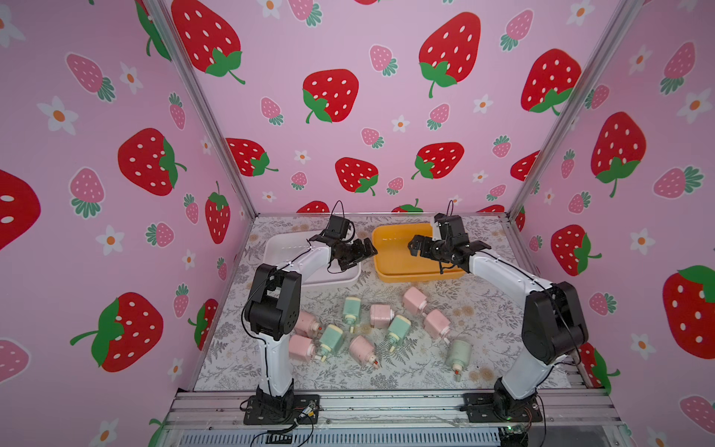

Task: Place the pencil sharpeners by color into the storage box
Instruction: Move the storage box to the center of the board.

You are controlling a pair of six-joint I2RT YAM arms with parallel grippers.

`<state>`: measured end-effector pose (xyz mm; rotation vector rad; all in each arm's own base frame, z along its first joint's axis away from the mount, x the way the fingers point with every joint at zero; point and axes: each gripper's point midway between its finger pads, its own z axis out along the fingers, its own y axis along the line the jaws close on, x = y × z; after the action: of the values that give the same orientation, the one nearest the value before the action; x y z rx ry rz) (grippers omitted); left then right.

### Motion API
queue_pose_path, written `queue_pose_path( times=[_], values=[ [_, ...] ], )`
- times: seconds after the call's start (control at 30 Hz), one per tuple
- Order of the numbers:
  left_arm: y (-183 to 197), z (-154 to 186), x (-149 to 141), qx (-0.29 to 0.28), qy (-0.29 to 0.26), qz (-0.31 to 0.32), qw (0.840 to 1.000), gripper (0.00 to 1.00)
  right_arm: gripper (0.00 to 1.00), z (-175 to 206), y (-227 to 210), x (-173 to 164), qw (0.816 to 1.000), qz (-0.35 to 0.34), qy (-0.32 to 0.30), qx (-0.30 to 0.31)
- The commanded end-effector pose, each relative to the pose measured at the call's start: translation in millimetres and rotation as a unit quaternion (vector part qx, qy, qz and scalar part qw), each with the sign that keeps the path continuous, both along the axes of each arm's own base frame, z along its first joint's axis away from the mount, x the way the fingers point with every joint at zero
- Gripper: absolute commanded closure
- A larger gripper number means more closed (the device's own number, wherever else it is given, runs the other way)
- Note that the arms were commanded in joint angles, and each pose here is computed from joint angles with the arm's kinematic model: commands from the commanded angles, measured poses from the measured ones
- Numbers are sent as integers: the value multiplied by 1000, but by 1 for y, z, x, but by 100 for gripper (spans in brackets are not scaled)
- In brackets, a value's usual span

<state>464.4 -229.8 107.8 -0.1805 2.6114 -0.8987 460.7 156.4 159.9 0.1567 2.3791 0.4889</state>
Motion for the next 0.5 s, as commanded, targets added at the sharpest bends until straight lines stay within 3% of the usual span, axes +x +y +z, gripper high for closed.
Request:
queue_pose_path(
  times=[0.0, 0.23, 0.47],
  values=[
    [2, -12, 1, 44, 9, -14, 999, 0, 0, -17, -56, -8, 997, -23, 39, -66],
    [-1, -17, 12, 74, 7, -20, 997, 1, 0, -33, -130, 3, 989, -53, 89, -103],
    [-18, -12, 21, 84, -2, -40, 996, 0, 5, -47, -150, 23, 990, -45, 103, -87]
  ],
)
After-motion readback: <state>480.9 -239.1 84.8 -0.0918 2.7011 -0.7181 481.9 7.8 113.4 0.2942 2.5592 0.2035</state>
